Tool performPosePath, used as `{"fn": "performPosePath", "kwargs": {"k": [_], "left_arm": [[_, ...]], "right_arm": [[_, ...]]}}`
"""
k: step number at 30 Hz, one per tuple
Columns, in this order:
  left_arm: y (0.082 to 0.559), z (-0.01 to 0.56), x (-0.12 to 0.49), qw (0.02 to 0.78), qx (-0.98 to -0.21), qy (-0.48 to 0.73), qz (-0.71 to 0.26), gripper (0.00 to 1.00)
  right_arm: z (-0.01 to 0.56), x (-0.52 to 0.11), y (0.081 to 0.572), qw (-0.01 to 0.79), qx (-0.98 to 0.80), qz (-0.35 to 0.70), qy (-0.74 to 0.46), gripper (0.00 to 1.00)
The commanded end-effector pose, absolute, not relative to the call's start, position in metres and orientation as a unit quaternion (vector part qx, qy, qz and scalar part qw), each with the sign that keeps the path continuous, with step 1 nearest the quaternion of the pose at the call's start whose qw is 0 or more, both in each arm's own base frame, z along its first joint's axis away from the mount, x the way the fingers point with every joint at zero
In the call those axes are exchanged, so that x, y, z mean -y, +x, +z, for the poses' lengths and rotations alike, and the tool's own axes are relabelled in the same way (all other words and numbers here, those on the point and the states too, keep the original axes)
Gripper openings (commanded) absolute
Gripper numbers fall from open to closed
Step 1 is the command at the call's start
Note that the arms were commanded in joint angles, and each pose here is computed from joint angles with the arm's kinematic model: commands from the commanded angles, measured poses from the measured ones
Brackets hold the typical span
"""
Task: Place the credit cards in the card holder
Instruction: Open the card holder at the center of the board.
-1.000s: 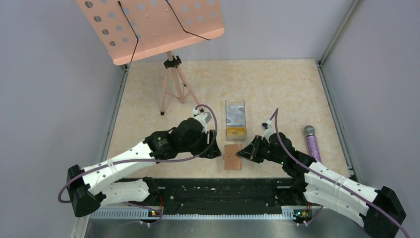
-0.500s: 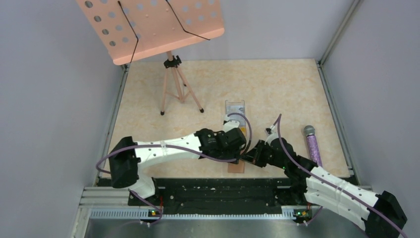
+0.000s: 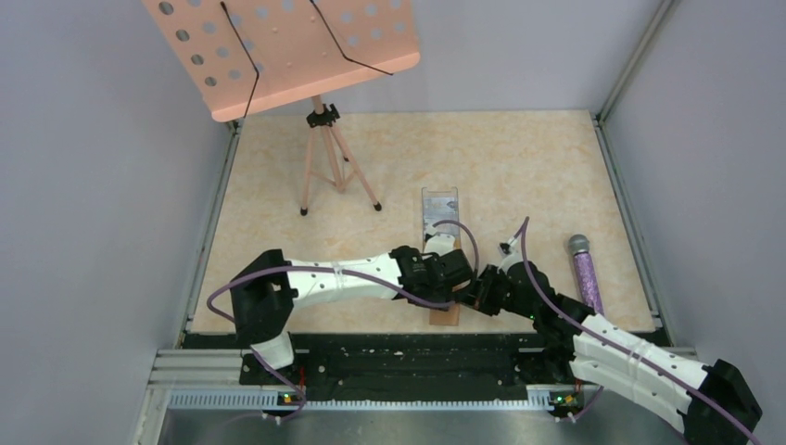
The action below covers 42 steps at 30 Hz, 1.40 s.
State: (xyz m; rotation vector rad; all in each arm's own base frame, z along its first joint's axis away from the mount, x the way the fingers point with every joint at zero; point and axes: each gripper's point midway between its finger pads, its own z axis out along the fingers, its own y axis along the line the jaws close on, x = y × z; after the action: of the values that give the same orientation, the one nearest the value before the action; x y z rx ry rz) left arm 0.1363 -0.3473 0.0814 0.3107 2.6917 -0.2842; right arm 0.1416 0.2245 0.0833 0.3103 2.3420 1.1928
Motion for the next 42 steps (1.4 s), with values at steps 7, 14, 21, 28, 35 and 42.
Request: {"fn": "performPosePath", "kwargs": {"k": [7,14,21,28,35,42], "left_arm": [[0.148,0.062,0.313,0.222,-0.973,0.057,-0.023,0.4],[0.156,0.053,0.287,0.208,-0.978,0.012,-0.023,0.38],[0.163,0.06,0.273,0.201,-0.977,-0.009,-0.066,0.39],[0.153,0.091,0.299,0.183,-0.95,0.01,-0.253,0.54],[0.146,0.109,0.309,0.181,-0.915,0.022,-0.359,0.66],[0.143,0.081,0.308,0.152,-0.933,0.028,-0.326,0.58]], "right_arm": [[0.101,-0.236,0.143,0.256,-0.833,0.479,0.105,0.0],[0.098,-0.235,0.142,0.253,-0.834,0.478,0.107,0.0],[0.096,-0.235,0.141,0.251,-0.835,0.477,0.108,0.0],[0.094,-0.236,0.141,0.247,-0.836,0.478,0.108,0.0],[0.095,-0.236,0.141,0.247,-0.834,0.482,0.108,0.0],[0.101,-0.237,0.139,0.247,-0.825,0.496,0.111,0.0]]}}
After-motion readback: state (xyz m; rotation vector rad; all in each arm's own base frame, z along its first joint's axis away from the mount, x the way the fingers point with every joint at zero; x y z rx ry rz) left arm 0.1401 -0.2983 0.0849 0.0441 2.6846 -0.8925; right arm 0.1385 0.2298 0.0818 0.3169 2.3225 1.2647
